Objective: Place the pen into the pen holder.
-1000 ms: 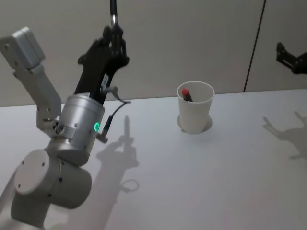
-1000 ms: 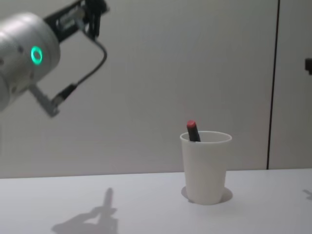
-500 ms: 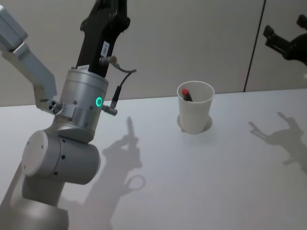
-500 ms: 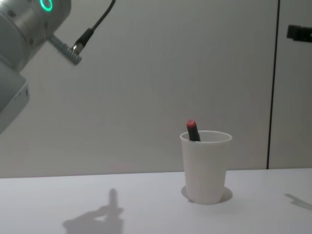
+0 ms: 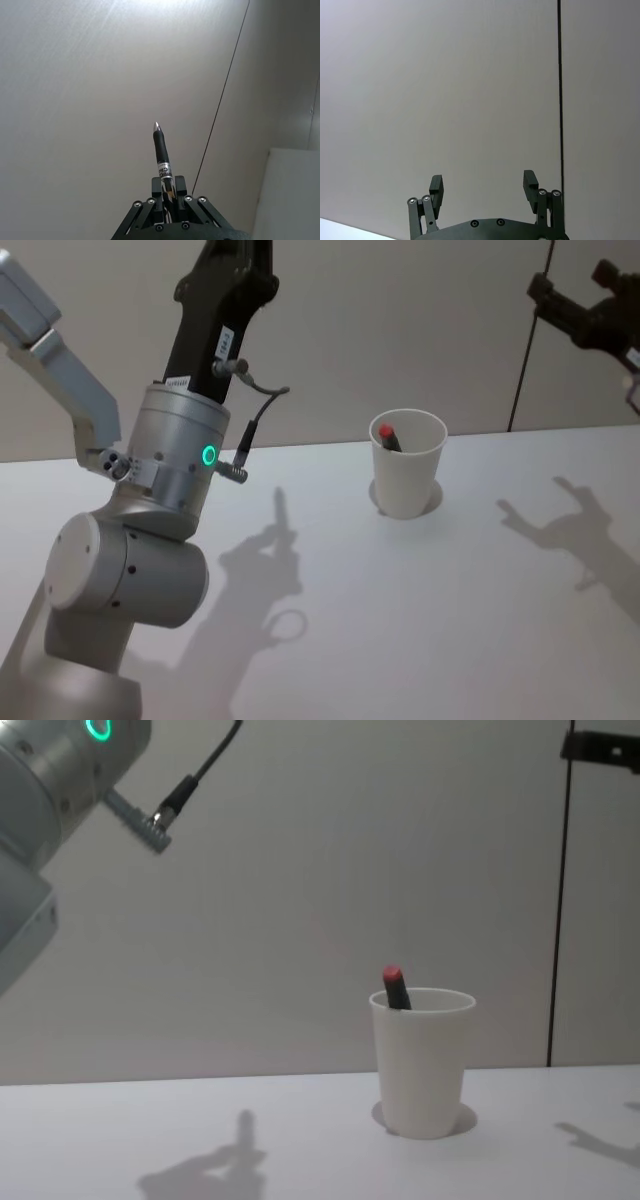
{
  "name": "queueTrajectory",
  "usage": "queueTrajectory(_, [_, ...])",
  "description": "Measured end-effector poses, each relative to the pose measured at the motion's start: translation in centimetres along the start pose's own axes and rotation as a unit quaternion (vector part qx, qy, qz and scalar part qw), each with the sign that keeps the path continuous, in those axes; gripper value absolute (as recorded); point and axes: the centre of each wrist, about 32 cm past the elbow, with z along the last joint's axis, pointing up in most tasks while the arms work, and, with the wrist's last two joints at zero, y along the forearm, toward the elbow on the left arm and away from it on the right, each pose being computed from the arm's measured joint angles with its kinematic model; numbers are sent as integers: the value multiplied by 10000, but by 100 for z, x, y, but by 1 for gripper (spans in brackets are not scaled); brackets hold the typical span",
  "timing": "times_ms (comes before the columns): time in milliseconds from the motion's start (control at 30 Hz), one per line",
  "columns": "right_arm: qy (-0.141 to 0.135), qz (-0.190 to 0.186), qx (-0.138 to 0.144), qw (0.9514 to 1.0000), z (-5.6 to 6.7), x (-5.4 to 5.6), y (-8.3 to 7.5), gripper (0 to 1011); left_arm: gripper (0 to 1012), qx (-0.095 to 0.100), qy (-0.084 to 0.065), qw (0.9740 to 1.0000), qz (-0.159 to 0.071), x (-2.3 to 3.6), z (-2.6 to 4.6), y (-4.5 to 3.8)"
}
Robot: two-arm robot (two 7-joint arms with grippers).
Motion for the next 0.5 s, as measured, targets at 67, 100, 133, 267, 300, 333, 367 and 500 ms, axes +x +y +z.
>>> queueTrajectory(67, [55, 9, 5, 10000, 4, -9, 4, 1001, 156, 77, -60, 9999, -35, 3, -1, 26])
queueTrajectory(100, [187, 36, 18, 9998, 15, -29, 11, 1001, 156, 136, -111, 9998, -66, 5, -3, 43])
queueTrajectory(133, [309, 54, 11, 9995, 25, -47, 17, 1001, 156, 165, -134, 9997, -80, 6, -4, 53])
queueTrajectory(267, [622, 114, 15, 9980, 54, -93, 32, 1001, 156, 324, -277, 9990, -168, 12, -9, 98])
queueTrajectory(300, [756, 143, 6, 9970, 64, -110, 38, 1001, 156, 352, -307, 9987, -188, 13, -9, 106])
queueTrajectory(333, [756, 143, 6, 9970, 64, -110, 38, 1001, 156, 421, -380, 9981, -235, 17, -11, 123])
queueTrajectory(367, [844, 157, -3, 9963, 70, -120, 41, 1001, 156, 451, -414, 9978, -258, 18, -12, 130])
queueTrajectory(500, [1228, 230, -29, 9922, 103, -168, 60, 1001, 156, 591, -587, 9958, -384, 26, -16, 161])
